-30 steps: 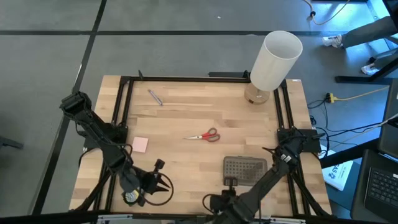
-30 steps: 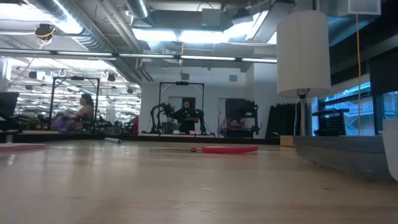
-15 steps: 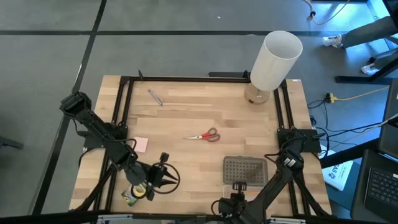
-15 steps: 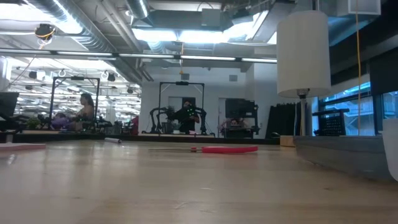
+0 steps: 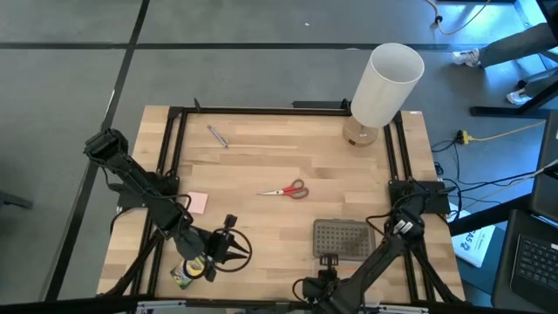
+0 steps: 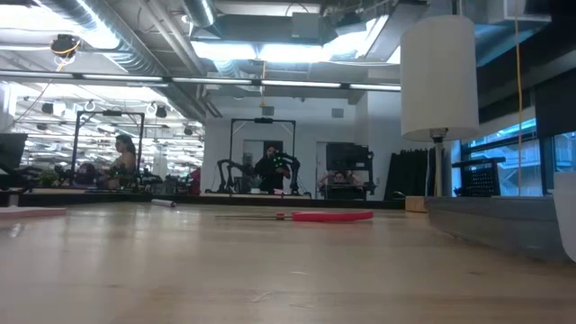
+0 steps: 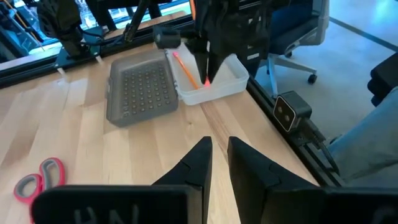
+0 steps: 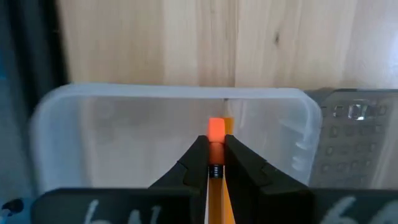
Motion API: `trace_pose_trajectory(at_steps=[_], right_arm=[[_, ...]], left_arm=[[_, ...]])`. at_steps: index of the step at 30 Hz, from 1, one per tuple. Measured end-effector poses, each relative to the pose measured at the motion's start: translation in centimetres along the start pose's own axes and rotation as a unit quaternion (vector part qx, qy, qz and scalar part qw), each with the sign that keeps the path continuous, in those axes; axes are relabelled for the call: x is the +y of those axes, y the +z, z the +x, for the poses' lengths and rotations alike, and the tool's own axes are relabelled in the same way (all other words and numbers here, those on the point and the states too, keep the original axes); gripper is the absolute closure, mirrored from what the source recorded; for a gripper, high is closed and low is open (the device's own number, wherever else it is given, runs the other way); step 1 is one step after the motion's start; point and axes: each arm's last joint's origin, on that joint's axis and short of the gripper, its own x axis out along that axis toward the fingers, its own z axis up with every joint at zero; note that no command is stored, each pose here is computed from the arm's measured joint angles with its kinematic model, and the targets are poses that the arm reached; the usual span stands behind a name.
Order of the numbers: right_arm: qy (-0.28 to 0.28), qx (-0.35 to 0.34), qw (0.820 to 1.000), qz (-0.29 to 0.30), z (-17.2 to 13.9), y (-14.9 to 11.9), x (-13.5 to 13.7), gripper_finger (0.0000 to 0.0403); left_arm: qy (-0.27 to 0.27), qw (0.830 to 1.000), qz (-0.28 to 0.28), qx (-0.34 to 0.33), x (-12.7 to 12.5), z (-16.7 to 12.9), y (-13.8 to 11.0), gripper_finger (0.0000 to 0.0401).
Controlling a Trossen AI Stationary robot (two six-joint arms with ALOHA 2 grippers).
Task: Pack school essentials
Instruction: Put the orange pencil into the supply box
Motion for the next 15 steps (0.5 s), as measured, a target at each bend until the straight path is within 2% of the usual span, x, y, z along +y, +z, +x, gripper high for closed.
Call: trace_pose_trajectory(at_steps=[5, 15], right_arm=[[0.007, 0.0, 1.0, -0.006, 1.6, 0.2, 0.0, 0.036], [0.009, 0.014, 1.0, -0.004, 2.0, 0.4, -0.4, 0.036]], left_arm=[[0.0, 1.0, 0.0, 0.0, 0.0, 0.0, 0.0, 0.0354], [0.0, 1.0, -0.001, 0.0, 0.0, 0.0, 0.0, 0.0354]])
